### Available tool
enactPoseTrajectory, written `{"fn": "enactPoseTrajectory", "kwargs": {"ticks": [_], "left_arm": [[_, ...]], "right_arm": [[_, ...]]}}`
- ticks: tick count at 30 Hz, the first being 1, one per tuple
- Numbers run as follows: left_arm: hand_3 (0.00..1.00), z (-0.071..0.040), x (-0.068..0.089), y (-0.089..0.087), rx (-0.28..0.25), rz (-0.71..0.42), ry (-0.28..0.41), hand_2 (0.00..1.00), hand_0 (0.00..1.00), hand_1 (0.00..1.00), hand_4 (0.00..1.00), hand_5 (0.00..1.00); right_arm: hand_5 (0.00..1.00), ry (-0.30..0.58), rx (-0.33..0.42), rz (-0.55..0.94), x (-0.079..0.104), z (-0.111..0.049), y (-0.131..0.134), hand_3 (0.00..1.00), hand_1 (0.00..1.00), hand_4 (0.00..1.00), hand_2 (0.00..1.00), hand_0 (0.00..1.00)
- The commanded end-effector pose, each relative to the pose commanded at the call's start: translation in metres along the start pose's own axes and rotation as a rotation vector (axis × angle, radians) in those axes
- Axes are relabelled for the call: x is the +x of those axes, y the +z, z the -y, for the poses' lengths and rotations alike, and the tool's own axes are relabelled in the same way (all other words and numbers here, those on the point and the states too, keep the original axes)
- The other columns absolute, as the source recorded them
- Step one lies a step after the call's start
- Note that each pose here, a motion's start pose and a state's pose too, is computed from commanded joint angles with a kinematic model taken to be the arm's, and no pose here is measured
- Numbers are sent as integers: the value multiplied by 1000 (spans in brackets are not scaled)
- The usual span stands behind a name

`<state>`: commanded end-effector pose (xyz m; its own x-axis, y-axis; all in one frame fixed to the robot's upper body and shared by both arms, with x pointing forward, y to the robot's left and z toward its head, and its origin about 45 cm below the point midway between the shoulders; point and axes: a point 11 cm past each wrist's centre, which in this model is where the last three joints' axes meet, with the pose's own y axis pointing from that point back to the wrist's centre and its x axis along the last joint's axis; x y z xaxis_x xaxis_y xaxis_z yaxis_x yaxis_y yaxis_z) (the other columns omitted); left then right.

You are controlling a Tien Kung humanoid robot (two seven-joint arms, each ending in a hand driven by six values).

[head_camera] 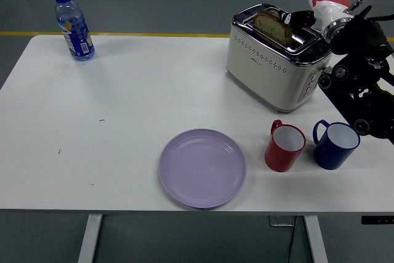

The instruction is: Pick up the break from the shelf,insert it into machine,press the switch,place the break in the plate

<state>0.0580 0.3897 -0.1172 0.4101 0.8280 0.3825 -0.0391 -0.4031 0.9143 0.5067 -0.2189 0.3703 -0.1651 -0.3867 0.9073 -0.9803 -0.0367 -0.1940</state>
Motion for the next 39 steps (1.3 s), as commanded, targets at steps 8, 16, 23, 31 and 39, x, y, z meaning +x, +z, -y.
{"fn": "enactPoseTrajectory", "kwargs": {"ticks": [8,16,23,31,39], "left_arm": [[566,0,-1,-2,3,0,-2,433,607,461,323,943],[565,0,-1,-4,5,-2,-3,433,606,462,319,941],[563,1,-2,-7,10,-3,-5,434,606,461,315,939],[562,1,-4,-11,19,3,-9,434,606,462,314,940],[562,1,-4,-11,19,5,-10,434,606,461,313,941]], "right_arm": [[179,135,32,76,30,-11,9,884,756,787,892,790],[138,309,-35,168,68,-43,58,808,574,633,674,568],[12,260,-116,166,61,-68,100,725,282,460,395,209],[2,111,-182,114,18,-84,124,658,260,464,370,194],[2,1,-229,66,-17,-94,138,638,256,472,362,205]]}}
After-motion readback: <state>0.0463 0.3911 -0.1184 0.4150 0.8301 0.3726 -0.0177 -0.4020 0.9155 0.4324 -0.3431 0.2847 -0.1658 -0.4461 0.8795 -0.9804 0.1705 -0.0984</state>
